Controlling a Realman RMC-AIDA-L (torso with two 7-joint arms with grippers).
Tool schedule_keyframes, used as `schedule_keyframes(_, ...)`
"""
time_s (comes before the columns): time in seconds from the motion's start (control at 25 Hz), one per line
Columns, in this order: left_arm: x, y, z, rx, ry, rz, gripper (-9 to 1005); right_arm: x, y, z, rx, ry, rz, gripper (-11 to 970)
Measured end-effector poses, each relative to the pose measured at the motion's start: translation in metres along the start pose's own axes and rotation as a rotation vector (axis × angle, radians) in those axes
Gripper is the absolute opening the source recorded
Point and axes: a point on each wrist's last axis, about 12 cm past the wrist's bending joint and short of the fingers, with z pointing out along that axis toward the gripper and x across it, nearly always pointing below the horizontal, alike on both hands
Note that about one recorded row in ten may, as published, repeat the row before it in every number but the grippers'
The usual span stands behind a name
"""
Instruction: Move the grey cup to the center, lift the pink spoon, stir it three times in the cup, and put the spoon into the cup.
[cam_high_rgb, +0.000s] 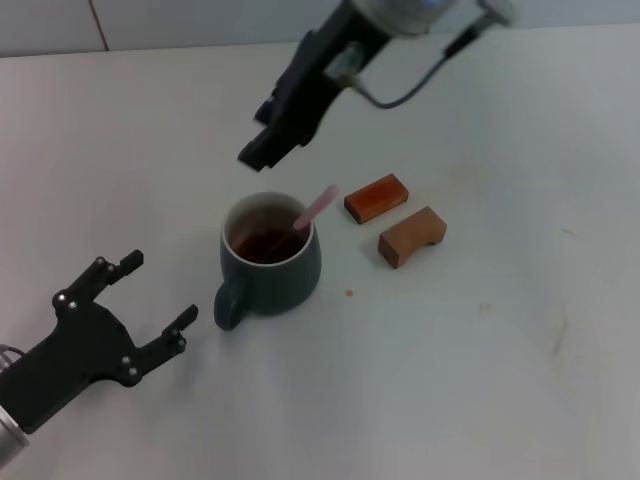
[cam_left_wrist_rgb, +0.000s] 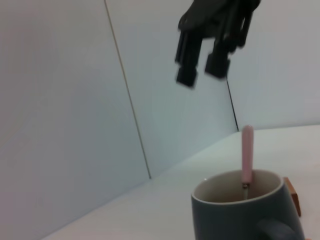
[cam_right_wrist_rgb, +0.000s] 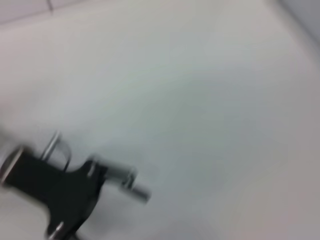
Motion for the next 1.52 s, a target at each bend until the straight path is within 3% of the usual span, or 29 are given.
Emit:
schedule_keyframes(0.08,-0.001,0.001,0.001,-0.028,-0.012,-0.008,835,0.023,0.014,-0.027,0.091,-0.199,-0.086,516)
schedule_keyframes(0.12,-0.001,0.001,0.001,-0.028,-0.012,-0.008,835,0.023,0.014,-0.027,0.091,-0.199,-0.086,534)
schedule_keyframes(0.2,-0.001,0.001,0.001,-0.038,-0.016,-0.013,834,0.047,0.026,-0.035,0.117,-0.342,-0.137,571)
schedule_keyframes(0.24,-0.001,0.001,0.0,-0.039,-0.016,-0.015,834,0.062,0.033,-0.038,0.124,-0.413,-0.158,589)
schedule_keyframes(0.28,-0.001,0.001,0.0,-0.042,-0.018,-0.018,834,0.094,0.045,-0.04,0.132,-0.54,-0.185,608)
schedule_keyframes(0.32,-0.001,0.001,0.0,-0.042,-0.018,-0.018,834,0.094,0.045,-0.04,0.132,-0.54,-0.185,626)
schedule_keyframes(0.4,-0.001,0.002,0.0,-0.047,-0.019,-0.02,834,0.13,0.054,-0.037,0.149,-0.64,-0.172,663)
schedule_keyframes(0.44,-0.001,0.002,0.0,-0.049,-0.018,-0.021,834,0.147,0.058,-0.034,0.16,-0.684,-0.156,681)
schedule_keyframes(0.48,-0.001,0.002,-0.001,-0.051,-0.018,-0.023,834,0.179,0.061,-0.023,0.178,-0.765,-0.123,710)
schedule_keyframes(0.52,-0.001,0.001,-0.001,-0.052,-0.017,-0.026,834,0.179,0.061,-0.023,0.178,-0.765,-0.123,739)
schedule_keyframes(0.56,-0.001,0.001,-0.002,-0.053,-0.015,-0.031,834,0.213,0.064,-0.007,0.214,-0.861,-0.106,768)
schedule_keyframes(0.6,0.0,0.0,-0.003,-0.051,-0.013,-0.035,834,0.213,0.064,-0.007,0.214,-0.861,-0.106,797)
schedule_keyframes(0.68,0.001,-0.001,-0.005,-0.046,-0.007,-0.038,834,0.258,0.071,0.018,0.293,-0.987,-0.088,826)
schedule_keyframes(0.72,0.001,-0.001,-0.005,-0.046,-0.007,-0.038,834,0.258,0.071,0.018,0.293,-0.987,-0.088,826)
schedule_keyframes(0.84,0.002,-0.003,-0.009,-0.048,0.001,-0.043,834,0.288,0.074,0.04,0.349,-1.038,-0.029,826)
schedule_keyframes(0.88,0.003,-0.004,-0.011,-0.05,0.005,-0.043,834,0.304,0.076,0.059,0.344,-1.008,0.038,826)
schedule_keyframes(1.16,0.004,-0.01,-0.01,0.004,0.019,-0.037,834,0.319,0.085,0.099,0.283,-0.885,0.095,826)
schedule_keyframes(1.52,0.005,-0.014,-0.006,0.055,0.033,-0.03,834,0.325,0.09,0.106,0.247,-0.849,0.133,826)
